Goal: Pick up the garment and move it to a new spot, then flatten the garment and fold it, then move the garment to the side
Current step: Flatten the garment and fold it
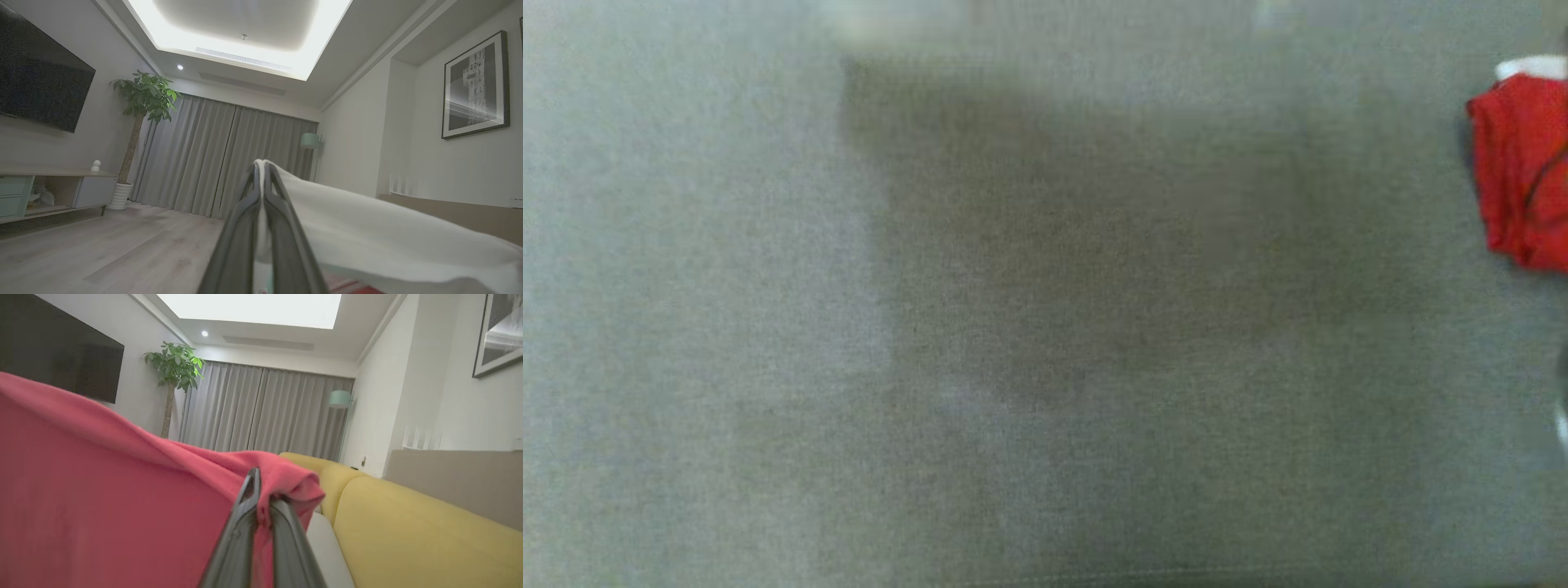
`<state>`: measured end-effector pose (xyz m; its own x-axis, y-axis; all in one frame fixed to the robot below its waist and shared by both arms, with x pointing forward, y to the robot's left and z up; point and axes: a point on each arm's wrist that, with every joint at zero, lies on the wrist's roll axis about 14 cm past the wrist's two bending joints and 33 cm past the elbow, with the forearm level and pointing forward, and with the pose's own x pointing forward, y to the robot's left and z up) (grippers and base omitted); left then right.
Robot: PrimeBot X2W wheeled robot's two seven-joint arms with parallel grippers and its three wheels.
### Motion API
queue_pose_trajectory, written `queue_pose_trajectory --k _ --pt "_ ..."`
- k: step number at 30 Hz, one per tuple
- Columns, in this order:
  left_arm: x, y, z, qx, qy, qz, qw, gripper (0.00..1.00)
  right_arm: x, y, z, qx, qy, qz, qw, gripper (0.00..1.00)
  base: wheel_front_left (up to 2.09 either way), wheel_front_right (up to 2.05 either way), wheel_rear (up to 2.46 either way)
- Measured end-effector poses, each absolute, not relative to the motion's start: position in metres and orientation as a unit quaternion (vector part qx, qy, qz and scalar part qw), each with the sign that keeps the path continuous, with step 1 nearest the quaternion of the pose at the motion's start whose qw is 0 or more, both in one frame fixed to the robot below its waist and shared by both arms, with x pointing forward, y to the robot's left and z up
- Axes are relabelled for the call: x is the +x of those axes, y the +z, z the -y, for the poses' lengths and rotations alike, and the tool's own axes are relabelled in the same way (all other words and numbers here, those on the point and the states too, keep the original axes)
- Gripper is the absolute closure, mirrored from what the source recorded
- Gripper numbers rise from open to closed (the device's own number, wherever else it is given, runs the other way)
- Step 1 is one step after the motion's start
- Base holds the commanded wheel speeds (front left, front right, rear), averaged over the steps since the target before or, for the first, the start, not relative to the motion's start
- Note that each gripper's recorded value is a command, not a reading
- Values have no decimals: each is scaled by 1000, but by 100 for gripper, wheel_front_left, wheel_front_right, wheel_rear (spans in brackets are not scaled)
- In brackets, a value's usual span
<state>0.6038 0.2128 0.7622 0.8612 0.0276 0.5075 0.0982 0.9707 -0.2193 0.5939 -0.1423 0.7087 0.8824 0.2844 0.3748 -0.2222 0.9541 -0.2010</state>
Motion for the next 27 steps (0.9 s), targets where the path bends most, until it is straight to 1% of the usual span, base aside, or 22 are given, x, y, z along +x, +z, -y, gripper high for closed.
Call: queue_pose_trajectory --k 2,4,7,10,14,18,22,27 --pt "621 762 -215 -120 -12 272 955 100 615 713 142 -96 125 218 963 100 0 0 0" --pt "633 752 -212 -118 -14 266 957 100 631 707 143 -105 120 214 964 100 0 0 0" --pt "639 723 -208 -115 -20 231 966 100 644 669 141 -111 121 170 972 100 0 0 0" --pt "634 699 -208 -95 -27 201 975 100 645 624 137 -113 130 115 978 100 0 0 0" --pt "617 643 -204 -78 -44 136 987 100 631 552 131 -115 151 18 982 100 0 0 0" --pt "585 574 -212 -67 -39 55 996 100 605 490 133 -137 169 -78 973 100 0 0 0" --pt "548 527 -212 -44 -50 -4 998 100 581 461 132 -155 187 -141 960 100 0 0 0" --pt "498 481 -213 -5 -78 -81 994 100 552 444 136 -166 203 -194 945 100 0 0 0"
